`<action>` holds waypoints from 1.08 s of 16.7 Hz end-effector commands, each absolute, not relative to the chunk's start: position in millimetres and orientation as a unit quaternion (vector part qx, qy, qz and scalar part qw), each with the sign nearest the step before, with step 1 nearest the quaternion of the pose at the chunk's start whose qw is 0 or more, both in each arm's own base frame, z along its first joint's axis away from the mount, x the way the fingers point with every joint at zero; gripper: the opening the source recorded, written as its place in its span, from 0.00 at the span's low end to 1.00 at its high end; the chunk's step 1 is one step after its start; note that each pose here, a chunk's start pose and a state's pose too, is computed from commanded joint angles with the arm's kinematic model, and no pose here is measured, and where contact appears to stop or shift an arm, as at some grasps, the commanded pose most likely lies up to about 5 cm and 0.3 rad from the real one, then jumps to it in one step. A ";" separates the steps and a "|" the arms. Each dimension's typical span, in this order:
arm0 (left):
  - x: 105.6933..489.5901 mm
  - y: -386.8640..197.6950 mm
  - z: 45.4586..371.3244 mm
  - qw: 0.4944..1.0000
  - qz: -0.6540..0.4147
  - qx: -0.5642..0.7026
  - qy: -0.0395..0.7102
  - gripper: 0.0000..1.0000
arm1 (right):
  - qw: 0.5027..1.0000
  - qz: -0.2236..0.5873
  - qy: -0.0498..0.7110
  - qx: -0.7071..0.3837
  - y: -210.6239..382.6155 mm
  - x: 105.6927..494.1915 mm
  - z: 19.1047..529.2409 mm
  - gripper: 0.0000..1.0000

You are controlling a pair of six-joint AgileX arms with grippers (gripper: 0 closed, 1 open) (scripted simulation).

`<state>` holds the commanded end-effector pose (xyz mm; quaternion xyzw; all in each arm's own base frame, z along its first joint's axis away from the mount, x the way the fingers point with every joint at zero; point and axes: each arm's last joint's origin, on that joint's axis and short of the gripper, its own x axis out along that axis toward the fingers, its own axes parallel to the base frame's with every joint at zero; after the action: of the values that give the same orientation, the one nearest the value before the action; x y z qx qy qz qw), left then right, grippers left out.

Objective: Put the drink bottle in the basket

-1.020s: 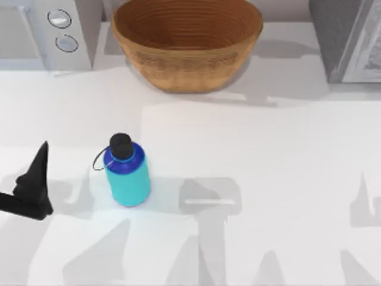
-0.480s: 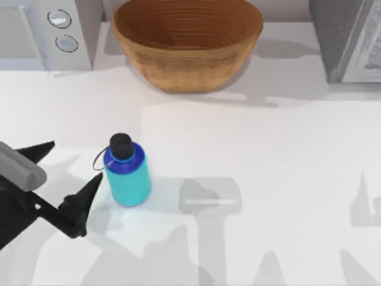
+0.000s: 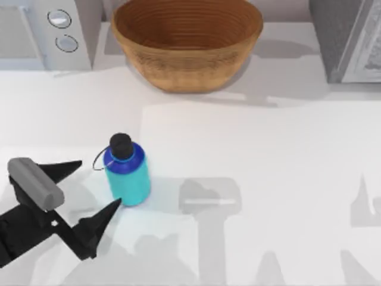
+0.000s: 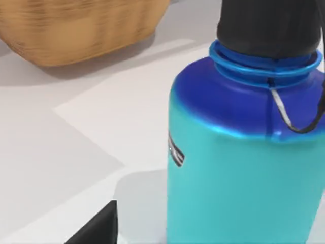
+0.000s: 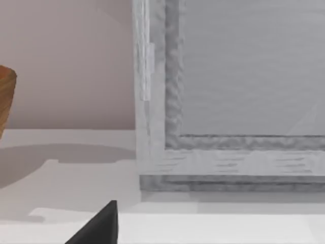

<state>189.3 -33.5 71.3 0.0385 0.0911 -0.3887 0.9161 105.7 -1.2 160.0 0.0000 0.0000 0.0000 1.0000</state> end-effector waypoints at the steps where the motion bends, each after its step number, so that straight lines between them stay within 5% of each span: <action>1: 189.3 -33.6 70.7 0.915 -0.390 0.039 0.091 1.00 | 1.000 0.000 0.000 0.000 -1.2 105.7 160.0 1.00; 18: 236.9 -83.1 56.9 0.915 -0.390 0.039 0.091 1.00 | 1.000 0.000 0.000 0.000 -1.2 105.7 160.0 1.00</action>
<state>236.9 -83.1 56.9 0.0385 0.0911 -0.3900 0.9155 105.7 -1.2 160.0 0.0000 0.0000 0.0000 1.0000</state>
